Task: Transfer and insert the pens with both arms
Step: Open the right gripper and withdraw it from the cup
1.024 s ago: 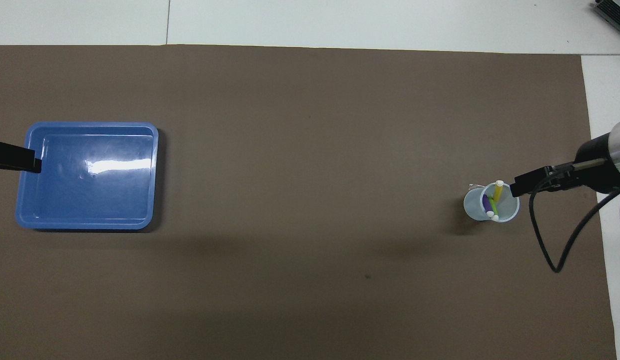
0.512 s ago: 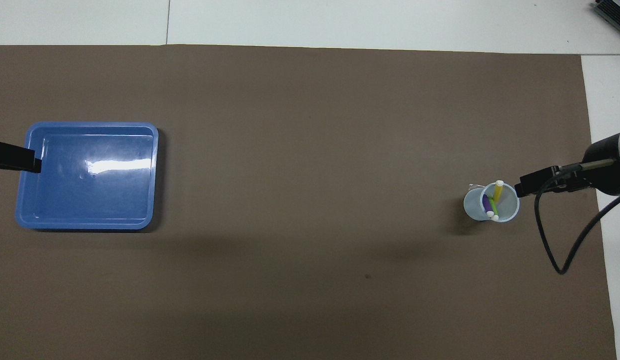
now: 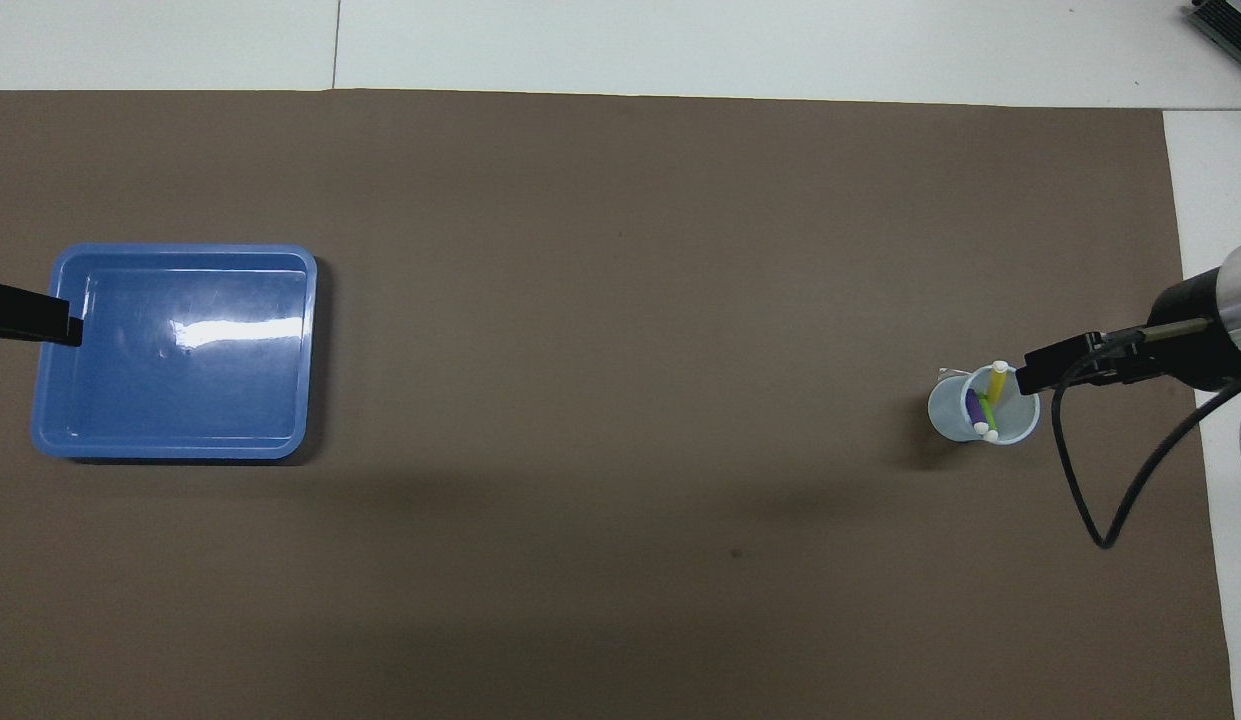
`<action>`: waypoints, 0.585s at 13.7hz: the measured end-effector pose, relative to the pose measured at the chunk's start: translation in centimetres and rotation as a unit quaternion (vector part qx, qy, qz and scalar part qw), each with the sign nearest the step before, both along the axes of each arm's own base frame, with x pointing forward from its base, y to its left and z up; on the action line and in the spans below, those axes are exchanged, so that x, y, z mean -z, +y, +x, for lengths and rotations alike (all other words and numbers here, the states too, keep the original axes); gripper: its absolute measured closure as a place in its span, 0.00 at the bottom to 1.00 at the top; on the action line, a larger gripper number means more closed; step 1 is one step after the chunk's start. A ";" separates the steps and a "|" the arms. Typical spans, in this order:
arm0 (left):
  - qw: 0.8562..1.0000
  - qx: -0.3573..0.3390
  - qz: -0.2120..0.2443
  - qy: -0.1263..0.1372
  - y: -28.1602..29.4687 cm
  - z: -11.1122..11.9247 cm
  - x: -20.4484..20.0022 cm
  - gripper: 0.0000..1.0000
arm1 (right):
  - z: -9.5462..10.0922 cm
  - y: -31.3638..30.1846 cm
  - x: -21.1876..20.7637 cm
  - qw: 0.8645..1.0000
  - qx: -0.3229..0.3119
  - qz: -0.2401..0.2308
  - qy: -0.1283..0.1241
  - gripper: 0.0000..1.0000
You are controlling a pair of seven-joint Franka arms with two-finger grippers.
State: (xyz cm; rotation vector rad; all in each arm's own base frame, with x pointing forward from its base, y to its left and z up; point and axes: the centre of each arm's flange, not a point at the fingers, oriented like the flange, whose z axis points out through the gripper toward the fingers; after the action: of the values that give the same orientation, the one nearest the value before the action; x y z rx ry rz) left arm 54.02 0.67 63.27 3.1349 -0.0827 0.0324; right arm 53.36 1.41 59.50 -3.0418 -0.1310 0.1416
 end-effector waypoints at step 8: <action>1.000 0.000 0.000 0.000 0.0 0.0 0.0 0.00 | 0.9 -0.5 -0.6 0.997 0.008 -0.058 -0.041 0.00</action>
State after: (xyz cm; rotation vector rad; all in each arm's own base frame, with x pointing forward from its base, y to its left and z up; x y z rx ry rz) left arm 54.02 0.71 63.27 3.1349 -0.0814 0.0324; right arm 54.27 0.95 60.13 -3.1637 -0.1093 0.0249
